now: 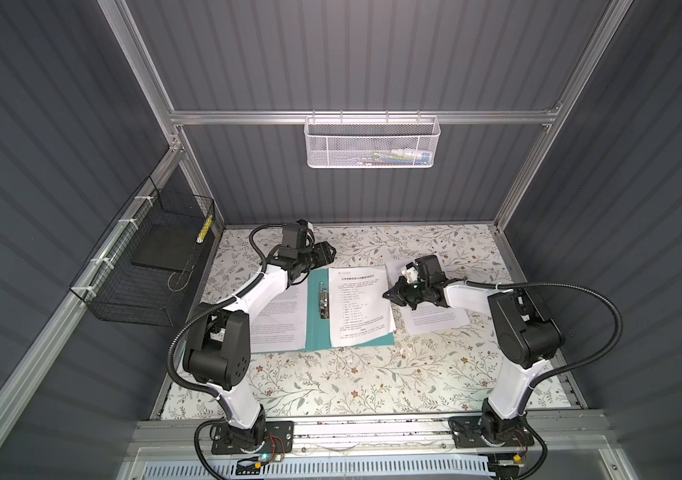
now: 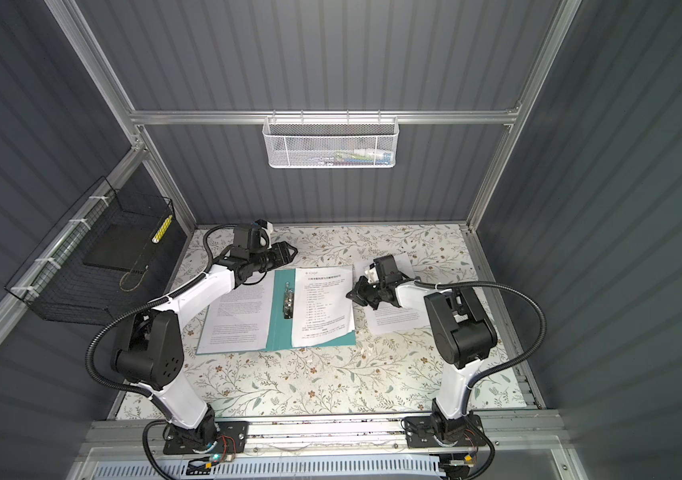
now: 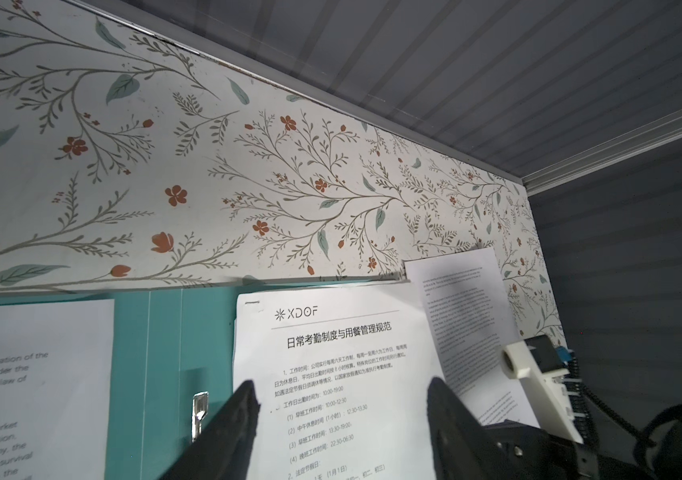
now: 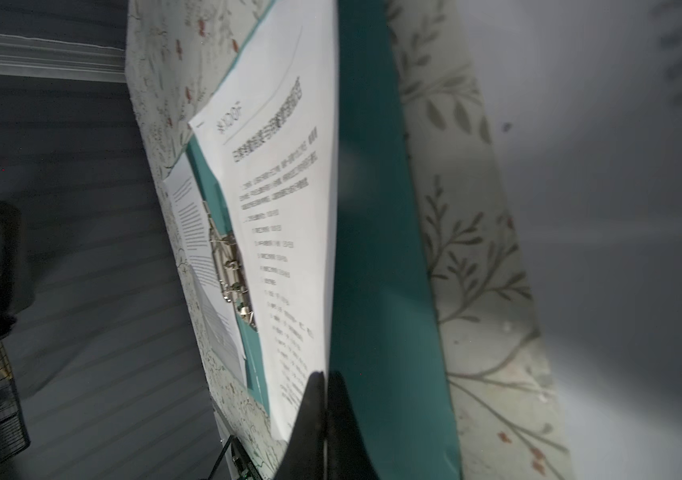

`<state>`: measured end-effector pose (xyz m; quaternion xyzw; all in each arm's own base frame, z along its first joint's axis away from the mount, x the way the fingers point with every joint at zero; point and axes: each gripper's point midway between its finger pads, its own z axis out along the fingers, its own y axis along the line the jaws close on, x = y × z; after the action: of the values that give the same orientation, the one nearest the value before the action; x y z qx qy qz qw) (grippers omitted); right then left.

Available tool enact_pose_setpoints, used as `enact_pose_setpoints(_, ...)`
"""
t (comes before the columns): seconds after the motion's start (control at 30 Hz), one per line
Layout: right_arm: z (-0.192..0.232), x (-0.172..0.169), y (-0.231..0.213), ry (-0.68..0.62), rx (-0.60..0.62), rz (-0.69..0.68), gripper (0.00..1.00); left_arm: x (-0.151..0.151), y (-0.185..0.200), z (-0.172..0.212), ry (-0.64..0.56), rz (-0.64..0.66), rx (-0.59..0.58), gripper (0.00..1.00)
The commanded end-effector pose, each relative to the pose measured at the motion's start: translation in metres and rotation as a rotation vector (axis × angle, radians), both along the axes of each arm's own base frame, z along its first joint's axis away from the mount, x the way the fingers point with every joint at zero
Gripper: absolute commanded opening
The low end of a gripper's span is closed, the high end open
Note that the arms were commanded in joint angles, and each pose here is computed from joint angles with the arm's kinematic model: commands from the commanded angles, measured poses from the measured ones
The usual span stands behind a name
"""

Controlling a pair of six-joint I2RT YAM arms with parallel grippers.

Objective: Put the files into the folder

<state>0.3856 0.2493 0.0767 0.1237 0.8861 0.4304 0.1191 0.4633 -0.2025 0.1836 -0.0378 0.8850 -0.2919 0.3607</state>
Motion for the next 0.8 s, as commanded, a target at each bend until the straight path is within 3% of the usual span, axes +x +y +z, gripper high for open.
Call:
enact_pose_setpoints(0.0,0.052,0.009,0.014,-0.089,0.088,0.028,0.0,-0.002,-0.002,0.004,-0.014,-0.019,0.013,0.65)
enact_pose_setpoints(0.4,0.142,0.014,0.09,-0.209,0.327,0.19,0.0,-0.01,0.017,0.021,-0.06,0.072,0.002,0.66)
enact_pose_setpoints(0.77,0.18,0.002,0.106,-0.25,0.444,0.237,0.0,-0.013,0.022,0.022,-0.06,0.085,0.012,0.66)
